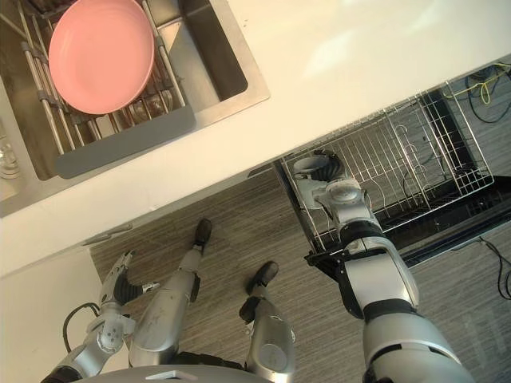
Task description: Walk over to the sink, pick up the cup, carry it to the dishwasher, place the cup inside the dishwasher, then close the dishwasher door
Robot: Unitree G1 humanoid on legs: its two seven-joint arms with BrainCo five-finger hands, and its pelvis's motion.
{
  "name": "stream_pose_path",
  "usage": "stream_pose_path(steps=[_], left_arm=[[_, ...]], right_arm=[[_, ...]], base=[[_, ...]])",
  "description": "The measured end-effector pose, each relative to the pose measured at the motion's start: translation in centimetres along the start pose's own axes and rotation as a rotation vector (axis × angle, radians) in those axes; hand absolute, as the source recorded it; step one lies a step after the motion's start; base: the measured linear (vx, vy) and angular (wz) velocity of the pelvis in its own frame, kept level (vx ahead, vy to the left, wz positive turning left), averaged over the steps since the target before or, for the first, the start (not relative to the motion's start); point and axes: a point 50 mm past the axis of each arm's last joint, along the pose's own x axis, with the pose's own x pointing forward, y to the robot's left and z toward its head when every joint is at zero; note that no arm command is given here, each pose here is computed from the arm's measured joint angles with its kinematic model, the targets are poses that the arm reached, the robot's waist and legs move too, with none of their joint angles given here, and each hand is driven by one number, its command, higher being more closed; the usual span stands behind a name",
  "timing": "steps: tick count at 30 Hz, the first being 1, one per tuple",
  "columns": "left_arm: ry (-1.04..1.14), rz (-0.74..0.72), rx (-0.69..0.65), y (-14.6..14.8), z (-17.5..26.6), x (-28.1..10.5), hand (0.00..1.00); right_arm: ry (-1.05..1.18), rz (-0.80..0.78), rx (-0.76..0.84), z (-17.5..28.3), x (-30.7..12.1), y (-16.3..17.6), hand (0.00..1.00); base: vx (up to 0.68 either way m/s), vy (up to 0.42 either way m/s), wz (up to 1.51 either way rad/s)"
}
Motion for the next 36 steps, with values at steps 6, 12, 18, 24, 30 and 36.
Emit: stream_pose_path(steps=[6,12,18,24,30,36], left_arm=[[0.006,-0.004,0.0,-0.2,-0.1,-0.1,0.0],[0.0,-0.001,0.002,-0.3,0.1,-0.2,0.0],[-0.015,-0.043,0.02,-0.7,0.0,-0.4,0.0],[0.006,-0.093,0.029,-1.0,-0.5,-0.8,0.0],[0.153,-0.239,0.001,-1.6,-3.5,-2.8,0.0],[0.529,-0.275,-0.449,-2.4,-7.6,-6.0,0.0]], right_arm=[[0.027,0.038,0.022,-0.1,0.1,0.2,0.0],[0.04,-0.002,0.049,-0.4,0.1,-0.3,0.0],[-0.032,-0.102,0.135,0.5,0.1,-1.3,0.0],[-0.182,-0.164,0.175,1.4,-1.1,-1.3,0.0],[-0.18,-0.146,0.266,-2.4,-4.3,1.4,0.0],[-0.103,0.08,0.516,-6.0,-9.3,5.2,0.0]], base=[[0.01,-0.02,0.05],[0.03,-0.034,0.06],[0.0,-0.022,-0.08],[-0.03,-0.03,-0.15],[0.0,-0.052,-0.22],[0.07,-0.063,-0.2]])
